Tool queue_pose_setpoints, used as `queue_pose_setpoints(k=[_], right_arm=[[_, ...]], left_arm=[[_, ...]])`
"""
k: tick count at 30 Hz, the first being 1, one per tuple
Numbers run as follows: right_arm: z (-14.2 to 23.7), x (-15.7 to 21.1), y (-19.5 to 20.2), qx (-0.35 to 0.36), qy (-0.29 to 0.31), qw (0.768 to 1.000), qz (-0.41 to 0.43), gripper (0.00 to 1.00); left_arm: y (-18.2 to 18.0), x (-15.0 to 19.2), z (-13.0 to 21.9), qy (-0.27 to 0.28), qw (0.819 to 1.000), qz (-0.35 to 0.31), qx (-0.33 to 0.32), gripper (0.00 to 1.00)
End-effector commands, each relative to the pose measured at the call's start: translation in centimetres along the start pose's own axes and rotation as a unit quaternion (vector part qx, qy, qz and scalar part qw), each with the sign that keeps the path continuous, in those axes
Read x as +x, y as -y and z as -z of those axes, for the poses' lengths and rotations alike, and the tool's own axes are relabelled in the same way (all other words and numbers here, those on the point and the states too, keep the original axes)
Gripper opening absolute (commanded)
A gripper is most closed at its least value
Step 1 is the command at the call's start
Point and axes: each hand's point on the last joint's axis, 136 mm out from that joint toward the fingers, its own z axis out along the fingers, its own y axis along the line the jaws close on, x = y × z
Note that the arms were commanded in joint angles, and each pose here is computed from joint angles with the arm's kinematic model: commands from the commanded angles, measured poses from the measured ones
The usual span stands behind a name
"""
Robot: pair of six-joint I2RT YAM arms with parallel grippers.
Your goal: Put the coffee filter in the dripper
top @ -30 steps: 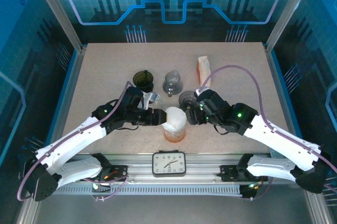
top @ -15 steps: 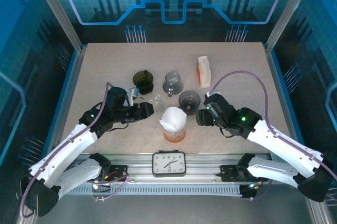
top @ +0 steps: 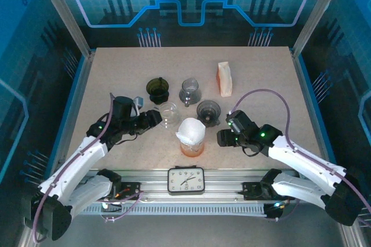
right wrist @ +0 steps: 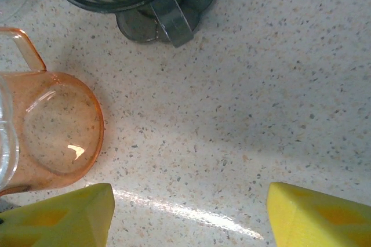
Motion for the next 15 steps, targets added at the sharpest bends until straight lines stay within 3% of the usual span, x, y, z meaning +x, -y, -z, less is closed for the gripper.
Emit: queue_pose_setpoints(k=[1,15], right_arm=[[-1.0,0.2,-0.8,-0.029,-0.010,0.999,-0.016,0.70],[-4.4,2.2,-3.3,-0.108,-0.067,0.992,-0.009,0.66]], left_arm=[[-1.0,-0.6,-0.8,0.001,1.000,0.016,-0.009,0.59],[-2.1,-2.4,-4.1,-0.008,0.999,0.037,-0.030,0.53]])
